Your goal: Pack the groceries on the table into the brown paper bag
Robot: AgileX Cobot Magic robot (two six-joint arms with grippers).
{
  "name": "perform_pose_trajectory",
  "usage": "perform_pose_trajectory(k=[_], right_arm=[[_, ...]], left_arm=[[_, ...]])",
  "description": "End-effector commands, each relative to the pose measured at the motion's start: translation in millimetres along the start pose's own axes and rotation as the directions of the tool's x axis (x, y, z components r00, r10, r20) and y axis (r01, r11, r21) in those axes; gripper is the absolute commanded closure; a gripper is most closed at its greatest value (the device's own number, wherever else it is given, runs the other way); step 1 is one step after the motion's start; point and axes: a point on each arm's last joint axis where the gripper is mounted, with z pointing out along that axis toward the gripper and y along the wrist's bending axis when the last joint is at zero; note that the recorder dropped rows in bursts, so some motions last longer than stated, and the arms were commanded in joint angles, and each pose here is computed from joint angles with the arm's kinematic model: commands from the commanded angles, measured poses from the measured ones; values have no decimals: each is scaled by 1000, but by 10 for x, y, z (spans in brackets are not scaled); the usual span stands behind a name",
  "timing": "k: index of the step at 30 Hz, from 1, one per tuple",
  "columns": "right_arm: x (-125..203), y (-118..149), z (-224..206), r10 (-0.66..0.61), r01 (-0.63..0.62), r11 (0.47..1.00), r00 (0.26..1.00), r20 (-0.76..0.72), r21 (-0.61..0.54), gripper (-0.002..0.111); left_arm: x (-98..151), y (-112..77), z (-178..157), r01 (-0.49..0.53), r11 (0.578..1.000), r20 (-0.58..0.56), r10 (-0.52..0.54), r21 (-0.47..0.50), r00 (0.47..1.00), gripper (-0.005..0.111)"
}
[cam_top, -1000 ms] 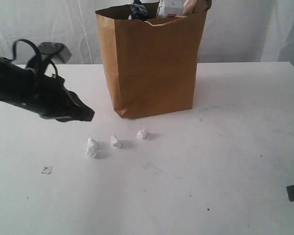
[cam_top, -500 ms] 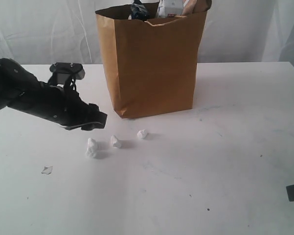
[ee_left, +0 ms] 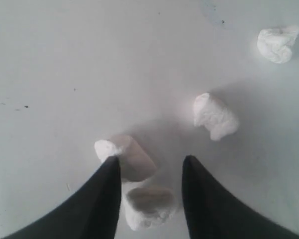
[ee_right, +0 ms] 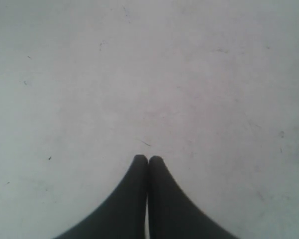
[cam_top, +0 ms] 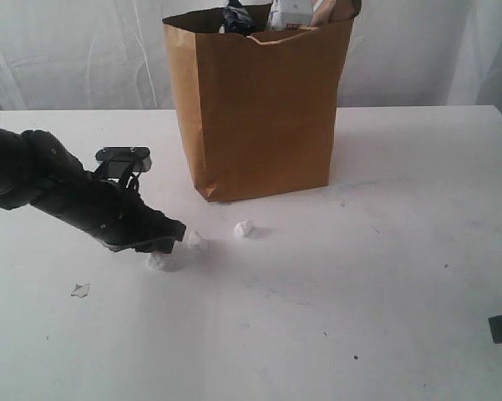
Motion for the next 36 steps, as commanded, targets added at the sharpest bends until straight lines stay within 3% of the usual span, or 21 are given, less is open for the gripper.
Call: perform_pose_trajectory(k=[1,7,13,20,27,32,36], right_arm=[[-17,1,-10,7,-7,1000,1000,6,-2,108],[-14,4,-10,10,-10,1000,1000,3,-5,108],[-14,4,-10,10,-10,1000,1000,3,-5,108],[-19,2,-10,10,-10,1000,1000,9,-3,108],[-26,0,-10,10,-10,1000,1000,16,-1,108],[-26,0,-10,10,-10,1000,1000,16,-1,108],[-13,4,-10,10,-10,1000,1000,1,-6,108]], left_arm=[[21,21,76,-8,1000,-16,8,-9,1000,69],[21,39,96,-20,1000,-10,19,-24,1000,72],[37,19,73,-39,999,-34,39,-7,999,107],[-67,-27,-171,-142,989,25,143,-36,989,107],[-189,-124,-715,-161,987,118,161,-14,980,107],[-349,-95,-1138,-127,991,269,134,-45,954,107],[-657,-8,-1562,-103,990,427,134,-94,894,107]])
